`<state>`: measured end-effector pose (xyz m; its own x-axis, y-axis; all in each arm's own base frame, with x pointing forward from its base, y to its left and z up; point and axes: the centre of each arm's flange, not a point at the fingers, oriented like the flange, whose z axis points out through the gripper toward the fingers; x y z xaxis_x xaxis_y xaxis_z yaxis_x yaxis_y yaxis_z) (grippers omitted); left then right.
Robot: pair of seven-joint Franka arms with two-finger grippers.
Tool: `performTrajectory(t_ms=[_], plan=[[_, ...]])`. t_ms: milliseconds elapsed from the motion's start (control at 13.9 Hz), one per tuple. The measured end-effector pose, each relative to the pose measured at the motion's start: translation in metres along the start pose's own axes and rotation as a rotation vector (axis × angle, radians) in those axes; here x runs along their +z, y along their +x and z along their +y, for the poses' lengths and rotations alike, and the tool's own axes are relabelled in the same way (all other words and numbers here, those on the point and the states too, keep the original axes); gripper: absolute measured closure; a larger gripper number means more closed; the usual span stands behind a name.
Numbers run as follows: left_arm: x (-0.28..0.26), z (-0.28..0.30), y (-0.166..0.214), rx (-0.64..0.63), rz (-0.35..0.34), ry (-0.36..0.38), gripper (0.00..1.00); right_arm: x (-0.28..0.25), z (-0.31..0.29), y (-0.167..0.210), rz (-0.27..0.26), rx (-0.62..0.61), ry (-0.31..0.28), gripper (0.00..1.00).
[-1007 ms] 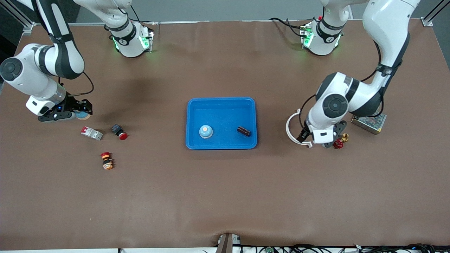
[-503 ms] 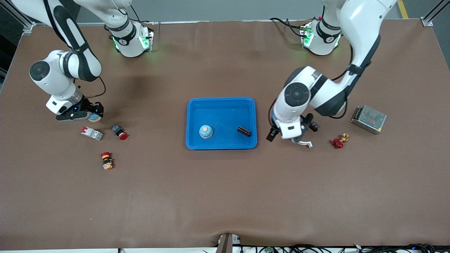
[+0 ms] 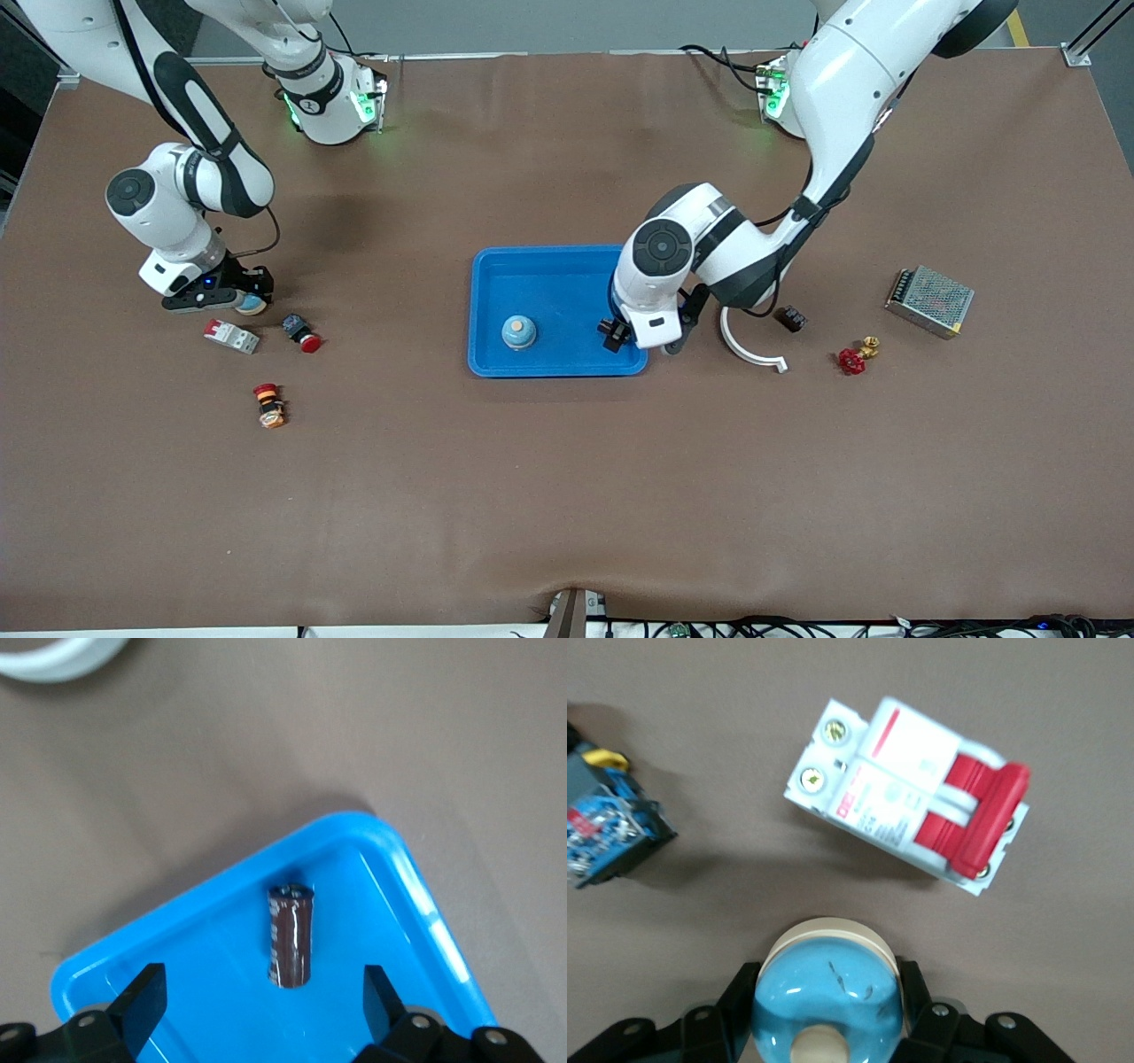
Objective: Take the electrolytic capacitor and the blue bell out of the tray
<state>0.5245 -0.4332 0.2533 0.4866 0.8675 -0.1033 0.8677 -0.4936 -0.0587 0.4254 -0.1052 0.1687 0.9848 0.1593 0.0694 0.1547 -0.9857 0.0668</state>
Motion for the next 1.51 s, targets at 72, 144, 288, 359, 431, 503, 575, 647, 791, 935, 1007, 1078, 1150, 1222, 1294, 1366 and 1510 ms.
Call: performTrajectory(t_ms=[72,144,288,359,431,503,575,647,791,935,1007,1078,1150,1222,1294,1366,1510], plan=[[0.005,0.001,-0.003,-0.004,-0.001,-0.003,0.09,0.0,0.0,0.0,0.001,0.0,0.0,0.32],[0.01,0.002,-0.004,-0.012,0.003,-0.007,0.1,0.0,0.0,0.0,0.001,0.0,0.0,0.32],[0.023,0.003,-0.005,-0.023,0.02,-0.015,0.13,0.0,0.001,0.0,0.001,0.008,0.0,0.31],[0.03,0.003,-0.007,-0.027,0.025,-0.017,0.13,0.001,0.003,-0.002,-0.001,0.015,0.001,0.26],[0.035,0.003,-0.01,-0.028,0.025,-0.02,0.13,0.002,0.005,-0.003,-0.003,0.021,0.0,0.16],[0.04,0.003,-0.012,-0.026,0.023,-0.02,0.16,0.001,0.007,-0.003,-0.002,0.025,0.0,0.07],[0.045,0.003,-0.013,-0.025,0.02,-0.018,0.16,0.0,0.008,-0.001,0.001,0.025,-0.001,0.0],[0.049,0.003,-0.013,-0.026,0.016,-0.02,0.2,-0.002,0.009,0.001,-0.004,0.024,0.001,0.0],[0.056,0.003,-0.012,-0.028,0.011,-0.018,0.26,-0.015,0.01,0.012,-0.042,0.029,0.019,0.0],[0.062,0.003,-0.011,-0.03,0.008,-0.012,0.29,-0.046,0.004,0.031,-0.093,0.072,0.04,0.0],[0.064,0.003,-0.011,-0.03,0.007,-0.01,0.29,-0.066,-0.006,0.041,-0.112,0.102,0.045,0.0],[0.066,0.002,-0.011,-0.03,0.006,-0.007,0.34,-0.086,-0.02,0.051,-0.124,0.132,0.047,0.0],[0.067,0.002,-0.011,-0.031,0.006,-0.005,0.44,-0.103,-0.035,0.06,-0.128,0.165,0.045,0.0],[0.068,0.002,-0.01,-0.031,0.006,-0.004,0.44,-0.115,-0.053,0.067,-0.121,0.203,0.042,0.0],[0.068,0.002,-0.01,-0.031,0.006,-0.005,0.48,-0.121,-0.072,0.072,-0.113,0.253,0.04,0.0],[0.067,0.003,-0.01,-0.032,0.005,-0.007,0.6,-0.123,-0.094,0.076,-0.108,0.311,0.041,0.0],[0.063,0.006,-0.009,-0.033,0.005,-0.017,0.7,-0.129,-0.14,0.086,-0.091,0.421,0.055,0.0]])
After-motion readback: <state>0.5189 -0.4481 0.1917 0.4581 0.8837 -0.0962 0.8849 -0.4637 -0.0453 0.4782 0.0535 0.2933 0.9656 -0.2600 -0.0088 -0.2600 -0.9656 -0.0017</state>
